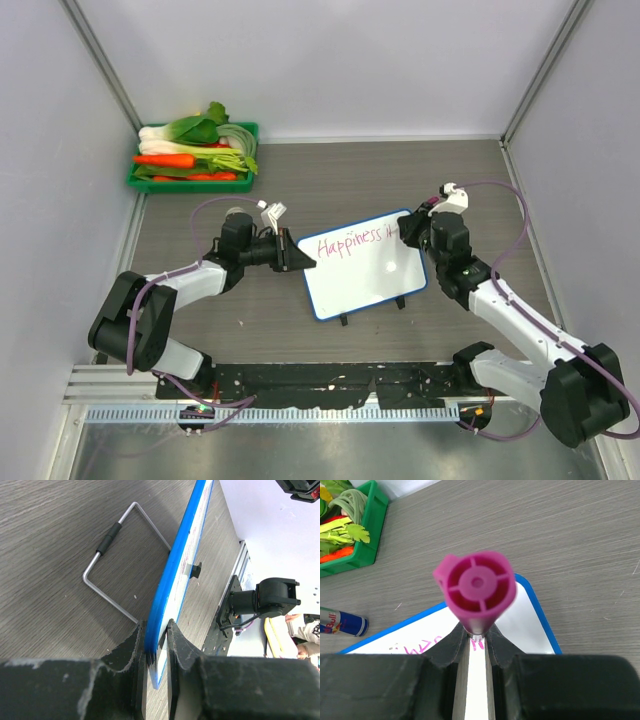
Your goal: Write a sentence on the whiteboard
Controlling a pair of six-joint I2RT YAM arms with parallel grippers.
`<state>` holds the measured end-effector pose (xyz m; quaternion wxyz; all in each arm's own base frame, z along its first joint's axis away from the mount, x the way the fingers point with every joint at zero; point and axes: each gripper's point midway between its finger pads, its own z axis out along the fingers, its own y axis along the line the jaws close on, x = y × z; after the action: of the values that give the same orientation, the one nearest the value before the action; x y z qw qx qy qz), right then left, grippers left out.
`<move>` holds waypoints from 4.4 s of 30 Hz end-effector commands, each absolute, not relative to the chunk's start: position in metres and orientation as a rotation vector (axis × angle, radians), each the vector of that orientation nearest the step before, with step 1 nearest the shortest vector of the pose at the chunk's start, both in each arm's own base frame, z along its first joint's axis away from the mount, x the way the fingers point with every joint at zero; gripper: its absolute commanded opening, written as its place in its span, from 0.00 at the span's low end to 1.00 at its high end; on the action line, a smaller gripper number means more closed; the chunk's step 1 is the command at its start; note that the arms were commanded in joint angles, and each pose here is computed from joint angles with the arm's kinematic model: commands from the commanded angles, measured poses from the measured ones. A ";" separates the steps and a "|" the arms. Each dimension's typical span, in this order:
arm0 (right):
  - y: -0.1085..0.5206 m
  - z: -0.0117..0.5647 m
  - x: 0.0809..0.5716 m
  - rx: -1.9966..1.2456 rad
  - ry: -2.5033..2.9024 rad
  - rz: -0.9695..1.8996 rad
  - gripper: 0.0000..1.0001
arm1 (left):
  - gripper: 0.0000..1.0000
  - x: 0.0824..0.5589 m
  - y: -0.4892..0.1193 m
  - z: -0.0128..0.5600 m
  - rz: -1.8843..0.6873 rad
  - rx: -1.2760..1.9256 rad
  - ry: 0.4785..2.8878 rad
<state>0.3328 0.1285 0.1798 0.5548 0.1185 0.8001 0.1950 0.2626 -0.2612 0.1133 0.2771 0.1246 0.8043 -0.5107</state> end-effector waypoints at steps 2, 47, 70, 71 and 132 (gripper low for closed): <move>0.125 0.206 0.347 0.314 1.809 0.449 0.01 | 0.00 0.274 -0.253 0.097 -1.228 0.343 2.183; 0.114 0.196 0.330 0.306 1.847 0.403 0.02 | 0.00 0.274 -0.252 0.097 -1.229 0.343 2.181; 0.135 0.233 0.318 0.208 1.770 0.571 0.01 | 0.00 0.275 -0.252 0.095 -1.216 0.336 2.186; 0.135 0.234 0.316 0.205 1.770 0.570 0.01 | 0.00 0.276 -0.251 0.095 -1.215 0.334 2.188; 0.262 0.214 0.251 -0.124 1.681 0.729 0.01 | 0.00 0.281 -0.250 0.066 -1.186 0.261 2.329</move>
<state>0.2417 0.2587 0.1881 0.5704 -0.0798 0.7566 0.3096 0.2708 -0.2671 0.1087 0.2568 0.1204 0.8094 -0.5142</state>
